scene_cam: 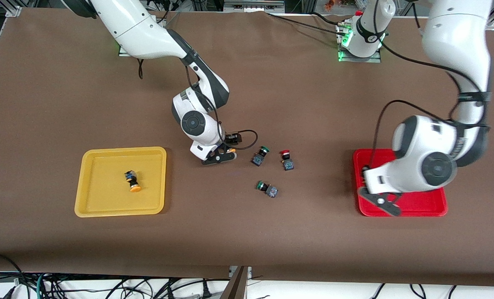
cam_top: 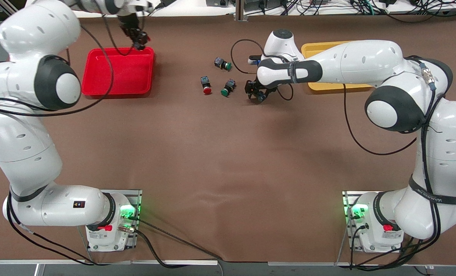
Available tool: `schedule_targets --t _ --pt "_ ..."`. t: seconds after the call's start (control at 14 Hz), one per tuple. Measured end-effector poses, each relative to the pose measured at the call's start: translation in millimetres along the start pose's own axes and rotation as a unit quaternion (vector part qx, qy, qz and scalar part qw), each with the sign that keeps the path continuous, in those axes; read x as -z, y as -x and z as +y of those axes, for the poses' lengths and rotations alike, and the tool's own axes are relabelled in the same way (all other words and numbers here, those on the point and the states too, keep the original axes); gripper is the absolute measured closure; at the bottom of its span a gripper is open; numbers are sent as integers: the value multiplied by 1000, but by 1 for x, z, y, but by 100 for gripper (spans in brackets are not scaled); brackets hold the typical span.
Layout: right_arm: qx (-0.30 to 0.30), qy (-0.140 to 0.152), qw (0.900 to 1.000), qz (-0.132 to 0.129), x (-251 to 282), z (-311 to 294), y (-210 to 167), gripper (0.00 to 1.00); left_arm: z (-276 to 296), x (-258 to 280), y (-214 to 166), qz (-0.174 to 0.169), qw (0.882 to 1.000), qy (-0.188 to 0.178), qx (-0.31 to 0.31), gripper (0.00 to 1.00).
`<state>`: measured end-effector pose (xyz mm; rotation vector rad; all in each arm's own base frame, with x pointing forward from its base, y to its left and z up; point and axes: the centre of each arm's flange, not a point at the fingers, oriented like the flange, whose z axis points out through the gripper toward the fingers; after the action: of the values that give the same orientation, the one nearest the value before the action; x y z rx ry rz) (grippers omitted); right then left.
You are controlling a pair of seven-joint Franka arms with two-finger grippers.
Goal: Place red and yellow buttons in trays
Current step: 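Grasp another yellow button with the right gripper while the left gripper carries red, then set yellow in yellow tray with the right gripper while the left gripper sets red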
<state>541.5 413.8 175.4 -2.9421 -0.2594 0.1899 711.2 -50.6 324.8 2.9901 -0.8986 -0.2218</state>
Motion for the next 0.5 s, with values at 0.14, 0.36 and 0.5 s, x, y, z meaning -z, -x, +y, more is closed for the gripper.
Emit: schedule_targets --t 0.14,0.36,0.5 --pt "0 2 1000 7 7 5 -4 46 -62 -12 42 -6 1000 13 6 59" --pt "14 27 1000 7 47 41 -19 68 -113 -41 89 -12 999 31 17 59" --pt "39 50 998 6 88 85 -32 68 -128 -68 107 -7 999 33 13 59"
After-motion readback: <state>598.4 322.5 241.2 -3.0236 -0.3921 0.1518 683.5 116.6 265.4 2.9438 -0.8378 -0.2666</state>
